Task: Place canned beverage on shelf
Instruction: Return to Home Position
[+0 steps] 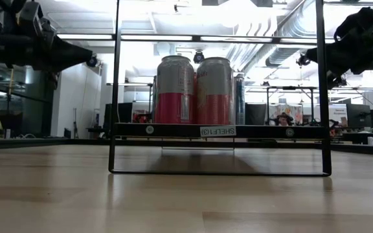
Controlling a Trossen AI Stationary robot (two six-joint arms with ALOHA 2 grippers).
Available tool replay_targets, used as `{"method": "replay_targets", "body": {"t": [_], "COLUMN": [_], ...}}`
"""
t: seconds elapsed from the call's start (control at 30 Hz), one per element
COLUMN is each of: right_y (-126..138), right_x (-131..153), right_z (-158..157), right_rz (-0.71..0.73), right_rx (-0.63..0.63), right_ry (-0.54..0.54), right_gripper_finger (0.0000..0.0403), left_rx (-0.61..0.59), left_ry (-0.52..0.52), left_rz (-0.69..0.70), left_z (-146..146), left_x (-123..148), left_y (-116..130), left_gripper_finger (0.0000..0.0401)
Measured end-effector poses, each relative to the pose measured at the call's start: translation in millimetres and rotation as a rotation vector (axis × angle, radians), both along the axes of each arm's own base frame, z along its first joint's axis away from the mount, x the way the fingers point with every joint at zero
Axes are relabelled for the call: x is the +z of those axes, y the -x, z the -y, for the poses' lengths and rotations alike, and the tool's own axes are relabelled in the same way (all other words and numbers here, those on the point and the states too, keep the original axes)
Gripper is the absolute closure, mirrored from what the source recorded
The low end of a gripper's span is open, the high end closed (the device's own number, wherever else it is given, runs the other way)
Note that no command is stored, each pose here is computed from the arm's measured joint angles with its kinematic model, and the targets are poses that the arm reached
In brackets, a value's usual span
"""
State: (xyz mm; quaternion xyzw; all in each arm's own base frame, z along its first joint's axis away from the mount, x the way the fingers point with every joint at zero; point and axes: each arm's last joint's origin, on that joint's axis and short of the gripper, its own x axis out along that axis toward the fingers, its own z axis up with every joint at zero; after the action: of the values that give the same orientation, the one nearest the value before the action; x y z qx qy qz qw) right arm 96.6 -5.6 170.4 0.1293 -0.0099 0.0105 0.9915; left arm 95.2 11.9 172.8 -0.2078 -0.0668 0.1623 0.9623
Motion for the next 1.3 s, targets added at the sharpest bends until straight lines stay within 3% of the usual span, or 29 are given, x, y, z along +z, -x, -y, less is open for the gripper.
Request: {"method": "replay_targets", "body": {"t": [1.03, 1.17, 1.3], "right_y": [-0.3, -0.3, -0.3], "right_x": [-0.6, -0.6, -0.6], "right_z": [0.0, 0.0, 0.0], "right_rz": [-0.005, -0.005, -0.005], "right_rx": [0.000, 0.000, 0.000], "right_ry": [0.000, 0.000, 0.000], "right_gripper_finger": [0.0403, 0.0403, 0.0403], "left_rx": [0.001, -0.014, -0.138], "left_ry": [-0.003, -0.206, -0.378], "left_rz": [-0.001, -0.078, -0.140], "left_z": [0.0, 0.6, 4.3], "left_x": [0.0, -0.6, -3.5], "left_y": [-0.1, -0.6, -2.4], "left_gripper_finger": [0.0401, 0.0401, 0.0401]}}
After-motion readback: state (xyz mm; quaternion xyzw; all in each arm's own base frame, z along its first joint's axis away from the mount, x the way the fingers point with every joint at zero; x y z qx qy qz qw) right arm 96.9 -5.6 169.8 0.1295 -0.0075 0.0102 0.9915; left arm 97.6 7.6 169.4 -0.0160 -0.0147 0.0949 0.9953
